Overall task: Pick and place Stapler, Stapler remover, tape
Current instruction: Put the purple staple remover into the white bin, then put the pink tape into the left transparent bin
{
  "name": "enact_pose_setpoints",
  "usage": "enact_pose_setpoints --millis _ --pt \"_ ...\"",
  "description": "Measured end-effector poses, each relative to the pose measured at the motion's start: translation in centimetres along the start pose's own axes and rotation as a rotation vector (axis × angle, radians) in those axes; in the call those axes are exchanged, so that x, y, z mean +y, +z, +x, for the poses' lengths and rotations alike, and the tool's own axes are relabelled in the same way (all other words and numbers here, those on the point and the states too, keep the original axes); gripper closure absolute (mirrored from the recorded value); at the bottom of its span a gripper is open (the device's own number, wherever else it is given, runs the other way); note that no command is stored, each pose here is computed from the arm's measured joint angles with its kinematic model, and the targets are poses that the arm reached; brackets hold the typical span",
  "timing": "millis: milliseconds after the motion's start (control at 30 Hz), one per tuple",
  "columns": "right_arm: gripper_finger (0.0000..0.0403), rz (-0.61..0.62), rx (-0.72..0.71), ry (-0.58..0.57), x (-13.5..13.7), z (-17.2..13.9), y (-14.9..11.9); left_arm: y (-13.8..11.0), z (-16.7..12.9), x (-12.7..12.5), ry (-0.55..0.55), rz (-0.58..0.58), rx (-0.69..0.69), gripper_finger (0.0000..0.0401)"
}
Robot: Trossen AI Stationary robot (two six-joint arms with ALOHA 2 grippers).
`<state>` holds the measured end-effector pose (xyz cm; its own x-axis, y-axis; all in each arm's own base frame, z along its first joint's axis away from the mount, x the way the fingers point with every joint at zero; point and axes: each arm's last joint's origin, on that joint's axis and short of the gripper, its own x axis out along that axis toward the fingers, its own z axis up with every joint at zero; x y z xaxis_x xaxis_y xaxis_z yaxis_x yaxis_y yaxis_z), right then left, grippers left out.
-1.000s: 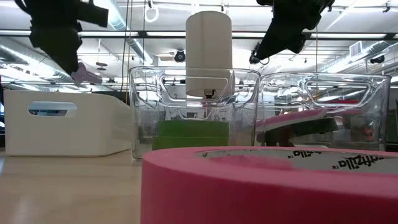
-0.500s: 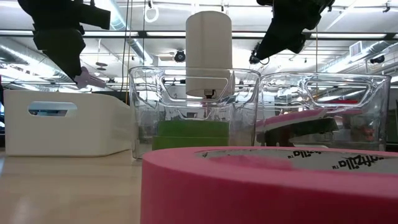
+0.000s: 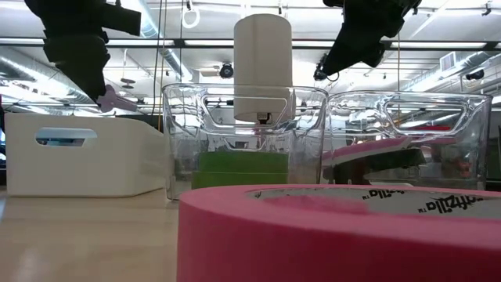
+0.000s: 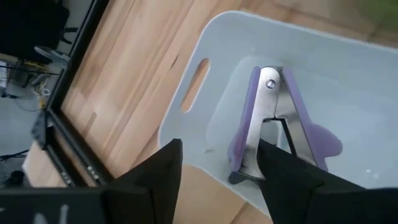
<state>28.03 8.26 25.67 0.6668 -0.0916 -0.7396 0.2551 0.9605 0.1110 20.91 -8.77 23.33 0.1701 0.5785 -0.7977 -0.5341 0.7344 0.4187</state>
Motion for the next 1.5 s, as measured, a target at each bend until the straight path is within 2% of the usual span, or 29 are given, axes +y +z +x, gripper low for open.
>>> enact_pose_setpoints --millis 167,233,300,367,433,500,600,733,800,867,933,1067,1333,1433,1500 --pt "0.0355 0.0 0.0 0.0 0.0 0.0 0.0 0.1 0.1 0.0 -0.005 -0.054 0.006 0.021" --pt "0.0355 0.0 0.0 0.0 0.0 0.0 0.0 0.0 0.1 0.1 -0.005 -0.029 0.03 0.0214" --pt "0.0355 0.0 0.0 0.0 0.0 0.0 0.0 0.0 0.1 0.1 -0.003 -0.054 0.038 0.0215" --pt "0.0355 0.0 0.0 0.0 0.0 0.0 0.0 0.1 0.0 -0.4 -0.044 -0.075 0.005 0.0215" --pt "0.0355 0.0 0.0 0.0 0.0 0.0 0.0 0.3 -0.2 -0.9 -0.089 -0.033 -0.021 0.0215" --pt "0.0355 -0.001 0.001 0.0 0.0 0.0 0.0 0.3 -0.2 -0.9 -0.08 0.016 -0.038 0.0215" --pt "0.0355 0.001 0.001 0.0 0.0 0.0 0.0 0.6 0.1 -0.1 -0.037 -0.052 -0.025 0.0215" --pt "0.0355 -0.001 0.001 0.001 0.1 0.0 0.0 0.6 0.4 0.4 -0.007 -0.056 0.009 0.0214" --pt "0.0355 -0.005 0.001 0.001 0.1 0.0 0.0 0.8 0.4 0.0 -0.06 -0.095 0.019 0.0207" --pt "0.0355 -0.01 0.001 0.001 0.1 0.0 0.0 0.9 0.3 -0.7 -0.127 -0.039 0.035 0.0196" --pt "0.0355 -0.011 -0.002 -0.003 0.0 0.0 0.0 0.7 0.4 -0.8 -0.126 0.045 0.06 0.0185" --pt "0.0355 -0.004 -0.005 -0.004 0.1 0.0 0.0 0.9 0.6 -0.2 -0.061 -0.03 0.03 0.0173" --pt "0.0355 -0.006 -0.009 -0.006 0.0 0.1 -0.1 1.2 0.5 -0.5 -0.078 -0.005 -0.024 0.0176" --pt "0.0355 -0.003 -0.01 -0.003 -0.1 0.6 -0.7 1.4 0.5 -1.0 -0.137 -0.058 -0.004 0.0176" --pt "0.0355 -0.003 -0.007 0.002 -0.2 1.0 -1.1 1.7 0.3 -1.9 -0.265 -0.083 0.013 0.0176"
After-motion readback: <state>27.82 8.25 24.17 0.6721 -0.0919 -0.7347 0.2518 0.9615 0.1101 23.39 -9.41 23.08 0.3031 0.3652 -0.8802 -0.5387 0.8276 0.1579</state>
